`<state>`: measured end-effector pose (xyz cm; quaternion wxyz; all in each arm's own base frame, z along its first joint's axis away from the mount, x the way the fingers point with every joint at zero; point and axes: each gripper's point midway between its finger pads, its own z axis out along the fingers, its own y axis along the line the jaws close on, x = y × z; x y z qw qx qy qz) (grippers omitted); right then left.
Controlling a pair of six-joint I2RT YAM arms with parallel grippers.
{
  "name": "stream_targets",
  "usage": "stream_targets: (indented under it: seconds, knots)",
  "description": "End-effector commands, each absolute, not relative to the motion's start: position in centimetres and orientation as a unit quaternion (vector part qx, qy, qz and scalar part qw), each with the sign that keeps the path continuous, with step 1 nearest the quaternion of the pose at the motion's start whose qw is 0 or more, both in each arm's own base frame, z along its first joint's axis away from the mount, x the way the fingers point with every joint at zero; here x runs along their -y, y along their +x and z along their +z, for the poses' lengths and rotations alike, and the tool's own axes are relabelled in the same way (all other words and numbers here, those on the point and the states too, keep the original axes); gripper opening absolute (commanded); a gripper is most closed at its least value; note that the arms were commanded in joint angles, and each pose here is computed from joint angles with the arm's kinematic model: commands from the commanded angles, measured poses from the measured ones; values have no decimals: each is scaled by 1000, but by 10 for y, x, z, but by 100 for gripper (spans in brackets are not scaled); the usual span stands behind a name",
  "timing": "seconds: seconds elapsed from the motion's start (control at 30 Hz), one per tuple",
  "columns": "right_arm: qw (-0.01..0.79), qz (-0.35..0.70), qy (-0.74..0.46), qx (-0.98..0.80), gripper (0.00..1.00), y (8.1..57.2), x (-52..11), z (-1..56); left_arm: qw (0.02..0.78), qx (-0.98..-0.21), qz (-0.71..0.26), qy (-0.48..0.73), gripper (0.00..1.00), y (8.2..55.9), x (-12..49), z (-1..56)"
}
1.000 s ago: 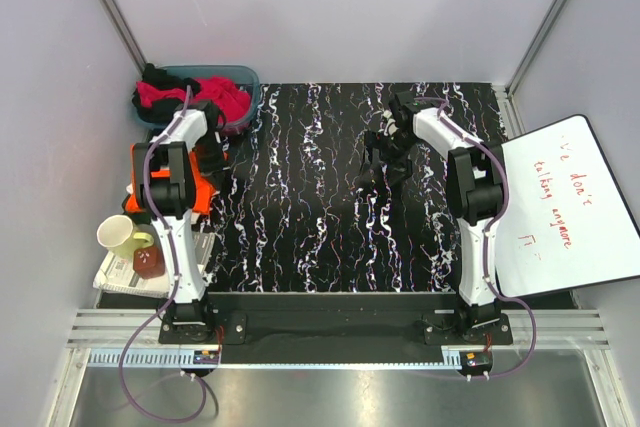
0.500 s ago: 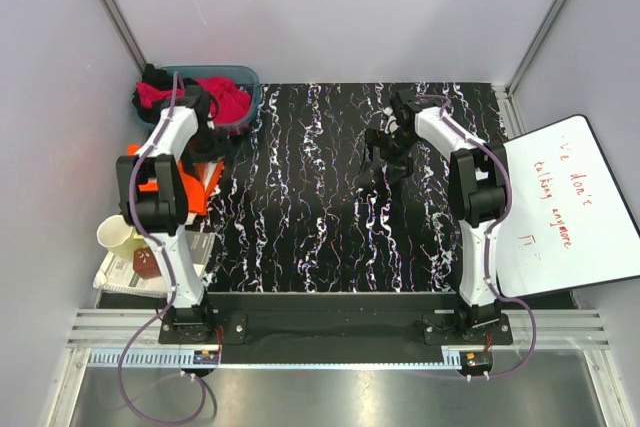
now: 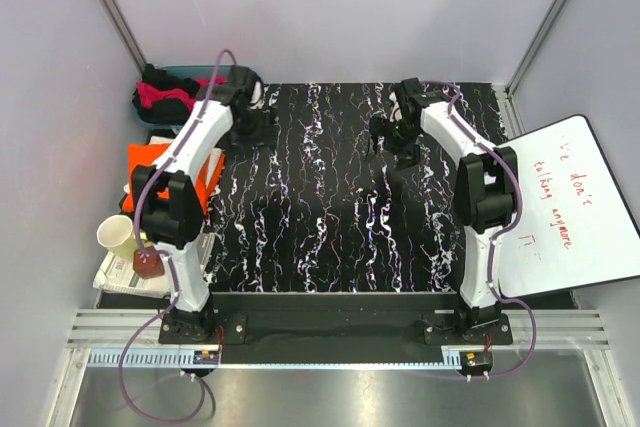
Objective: Fold and stack the t-shirts
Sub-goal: Put the neatly folded tshirt into the corner of the board with the left arm
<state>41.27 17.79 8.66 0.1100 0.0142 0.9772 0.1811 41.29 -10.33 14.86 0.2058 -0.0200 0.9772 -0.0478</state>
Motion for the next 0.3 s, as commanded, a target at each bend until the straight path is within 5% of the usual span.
stream_targets:
  seconds: [0.0, 0.27]
  knots:
    - [159, 166, 9, -973, 100, 419, -166, 113, 208, -974, -77, 53, 99, 418, 154, 148]
    - [153, 154, 14, -976, 100, 411, -158, 108, 191, -973, -70, 108, 99, 412, 185, 130]
